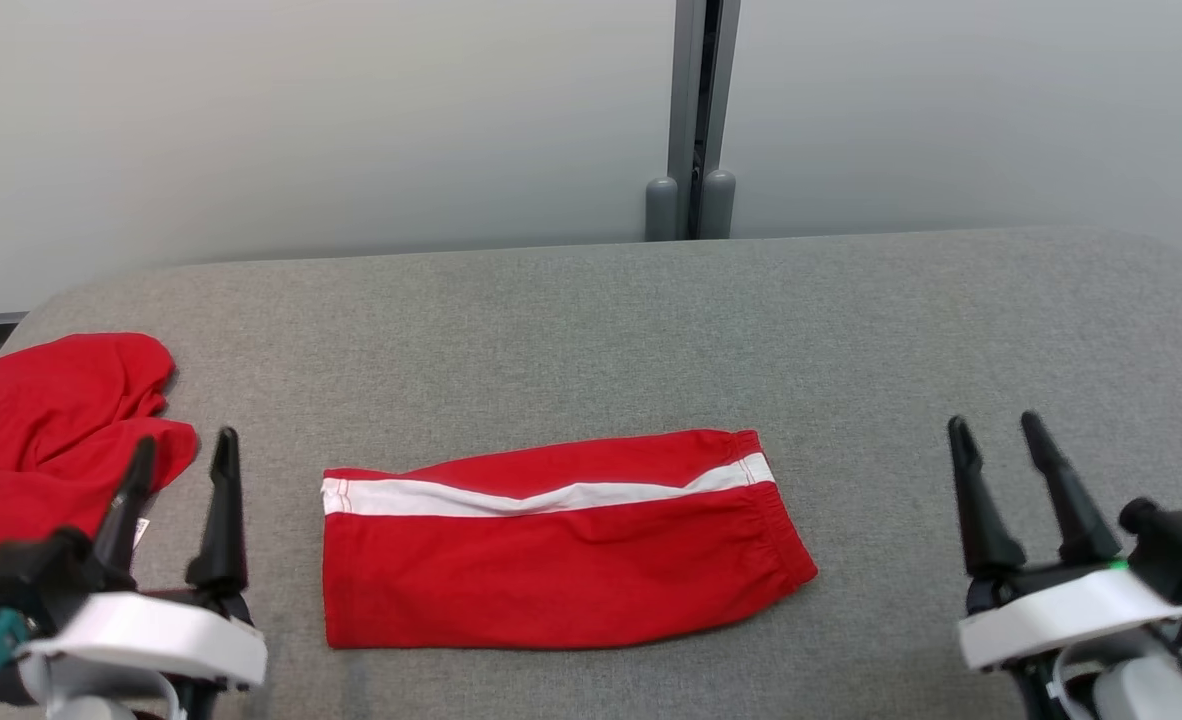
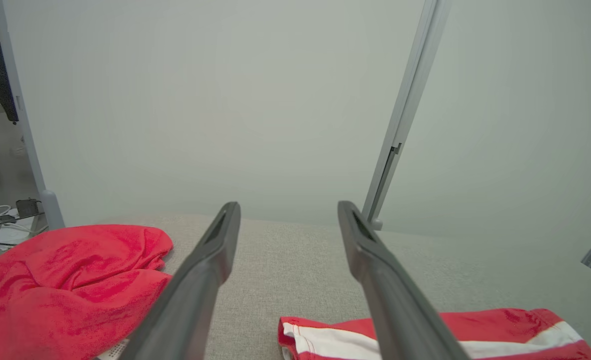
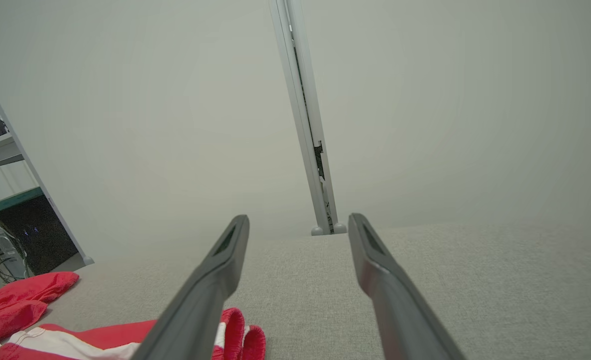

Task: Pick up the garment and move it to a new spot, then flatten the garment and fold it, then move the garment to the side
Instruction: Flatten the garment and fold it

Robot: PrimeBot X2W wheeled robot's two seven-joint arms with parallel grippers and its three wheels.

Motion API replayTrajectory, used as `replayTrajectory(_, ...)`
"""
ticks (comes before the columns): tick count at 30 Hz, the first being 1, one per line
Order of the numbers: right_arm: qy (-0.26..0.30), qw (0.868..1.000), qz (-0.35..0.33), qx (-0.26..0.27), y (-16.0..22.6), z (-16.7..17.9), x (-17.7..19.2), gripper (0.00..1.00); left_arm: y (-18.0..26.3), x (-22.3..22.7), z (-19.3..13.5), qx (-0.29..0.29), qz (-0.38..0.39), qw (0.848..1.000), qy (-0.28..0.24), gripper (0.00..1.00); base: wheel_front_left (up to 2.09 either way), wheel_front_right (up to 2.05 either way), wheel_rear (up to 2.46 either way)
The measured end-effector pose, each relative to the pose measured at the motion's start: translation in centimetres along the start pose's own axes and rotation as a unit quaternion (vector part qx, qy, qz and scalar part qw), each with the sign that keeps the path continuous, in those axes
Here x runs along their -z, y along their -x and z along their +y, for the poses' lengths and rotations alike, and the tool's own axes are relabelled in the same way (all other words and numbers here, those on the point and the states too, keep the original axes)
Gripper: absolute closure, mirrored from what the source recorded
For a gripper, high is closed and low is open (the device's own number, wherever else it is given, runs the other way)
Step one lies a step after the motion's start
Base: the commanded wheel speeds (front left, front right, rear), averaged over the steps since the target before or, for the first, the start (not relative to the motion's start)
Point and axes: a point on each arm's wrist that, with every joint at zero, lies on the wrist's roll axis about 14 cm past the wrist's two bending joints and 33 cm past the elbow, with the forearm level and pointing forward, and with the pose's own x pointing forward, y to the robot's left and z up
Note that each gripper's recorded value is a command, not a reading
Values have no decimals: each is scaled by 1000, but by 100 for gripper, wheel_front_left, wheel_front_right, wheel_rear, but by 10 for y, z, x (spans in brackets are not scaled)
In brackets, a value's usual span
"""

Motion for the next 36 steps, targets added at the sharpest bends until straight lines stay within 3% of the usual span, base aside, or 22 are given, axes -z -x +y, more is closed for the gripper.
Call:
replayTrajectory(12,-10,993,109,-41,-3,29,69,0,34,20,-1,-16,-19,1000,19,0,0,0,0)
replayTrajectory(21,12,978,191,-86,-18,55,112,0,51,32,3,-25,-14,999,36,0,0,0,0)
replayTrajectory(36,-10,957,287,-51,-14,45,168,0,64,38,25,-61,-12,997,41,0,0,0,0)
